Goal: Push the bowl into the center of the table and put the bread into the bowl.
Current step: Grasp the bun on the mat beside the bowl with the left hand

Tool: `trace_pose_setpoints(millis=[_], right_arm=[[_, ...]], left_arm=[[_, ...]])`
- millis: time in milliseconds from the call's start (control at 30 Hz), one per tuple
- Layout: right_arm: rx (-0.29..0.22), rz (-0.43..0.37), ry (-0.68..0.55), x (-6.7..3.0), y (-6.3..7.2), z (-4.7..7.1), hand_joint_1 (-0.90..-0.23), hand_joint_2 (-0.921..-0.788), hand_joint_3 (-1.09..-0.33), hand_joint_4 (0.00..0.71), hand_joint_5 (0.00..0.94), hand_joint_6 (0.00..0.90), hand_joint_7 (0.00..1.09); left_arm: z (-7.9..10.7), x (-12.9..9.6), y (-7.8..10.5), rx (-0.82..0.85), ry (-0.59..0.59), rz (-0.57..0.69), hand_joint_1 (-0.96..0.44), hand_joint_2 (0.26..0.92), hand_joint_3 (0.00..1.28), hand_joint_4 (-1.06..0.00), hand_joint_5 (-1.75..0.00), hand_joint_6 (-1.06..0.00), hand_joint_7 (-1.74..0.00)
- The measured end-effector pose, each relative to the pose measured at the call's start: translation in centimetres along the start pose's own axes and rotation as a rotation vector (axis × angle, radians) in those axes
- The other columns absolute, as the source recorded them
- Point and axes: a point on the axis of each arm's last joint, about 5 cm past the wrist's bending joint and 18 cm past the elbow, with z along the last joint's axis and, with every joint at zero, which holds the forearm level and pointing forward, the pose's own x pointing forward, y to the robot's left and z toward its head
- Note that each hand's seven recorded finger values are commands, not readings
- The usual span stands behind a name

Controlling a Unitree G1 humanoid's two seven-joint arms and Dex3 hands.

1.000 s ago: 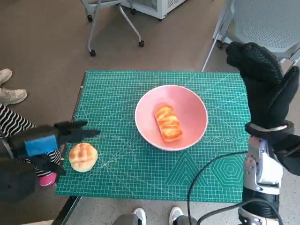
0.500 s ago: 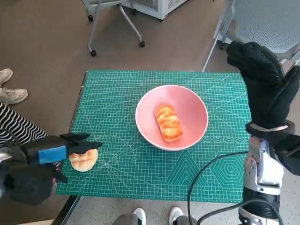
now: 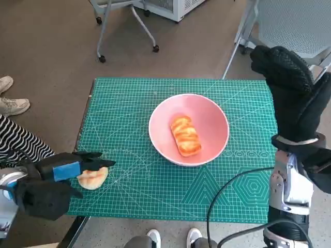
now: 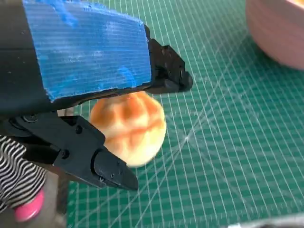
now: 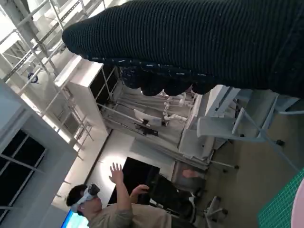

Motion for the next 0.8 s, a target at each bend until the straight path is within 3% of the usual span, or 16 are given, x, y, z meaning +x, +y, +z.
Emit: trace_pose_setpoints(millis=[100,133,167,233,333,400,533,800], right_arm=[[0.0,0.0,0.001,0.0,0.0,0.0,-0.678,-0.921,-0.703,0.135,0.0,-0.001,0.6],[0.0,0.0,0.001,0.0,0.0,0.0,-0.678,-0.921,-0.703,0.135,0.0,-0.001,0.6],[0.001,0.001,0.001,0.0,0.0,0.0,-0.678,-0.921,-0.704,0.135,0.0,-0.001,0.6],[0.001,0.001,0.001,0.0,0.0,0.0,-0.678,-0.921,-0.704,0.134,0.0,-0.001,0.6],[0.001,0.002,0.001,0.01,0.1,0.0,-0.678,-0.921,-0.705,0.134,0.0,-0.001,0.6],[0.001,0.002,0.001,0.01,0.1,0.0,-0.678,-0.921,-0.705,0.134,0.0,-0.001,0.6],[0.002,0.0,0.004,-0.02,0.0,-0.1,-0.687,-0.921,-0.703,0.135,0.0,-0.001,0.59],[0.005,-0.002,0.014,-0.08,0.0,-0.3,-0.69,-0.921,-0.702,0.135,0.0,-0.001,0.59]], left_arm=[[-0.2,0.3,-0.3,0.023,-0.015,0.043,0.1,0.887,0.02,-0.79,-0.13,-0.75,-0.19],[-0.3,0.3,-0.4,0.029,-0.02,0.055,0.08,0.894,0.04,-0.77,-0.33,-0.71,-0.4],[-0.3,0.4,-0.5,0.035,-0.027,0.067,0.05,0.903,0.08,-0.7,-0.66,-0.63,-0.73],[-0.4,0.5,-0.6,0.046,-0.038,0.086,0.03,0.912,0.13,-0.65,-0.95,-0.56,-1.02],[-0.6,0.6,-0.7,0.065,-0.05,0.104,0.01,0.918,0.16,-0.6,-1.15,-0.51,-1.22],[-0.6,0.7,-0.7,0.07,-0.055,0.109,0.01,0.919,0.16,-0.59,-1.2,-0.5,-1.27],[-1.0,0.9,-0.8,0.084,-0.066,0.132,0.0,0.92,0.13,-0.62,-1.29,-0.57,-1.15],[-1.6,1.1,-0.4,0.102,-0.066,0.165,0.0,0.921,0.12,-0.62,-1.28,-0.6,-1.16]])
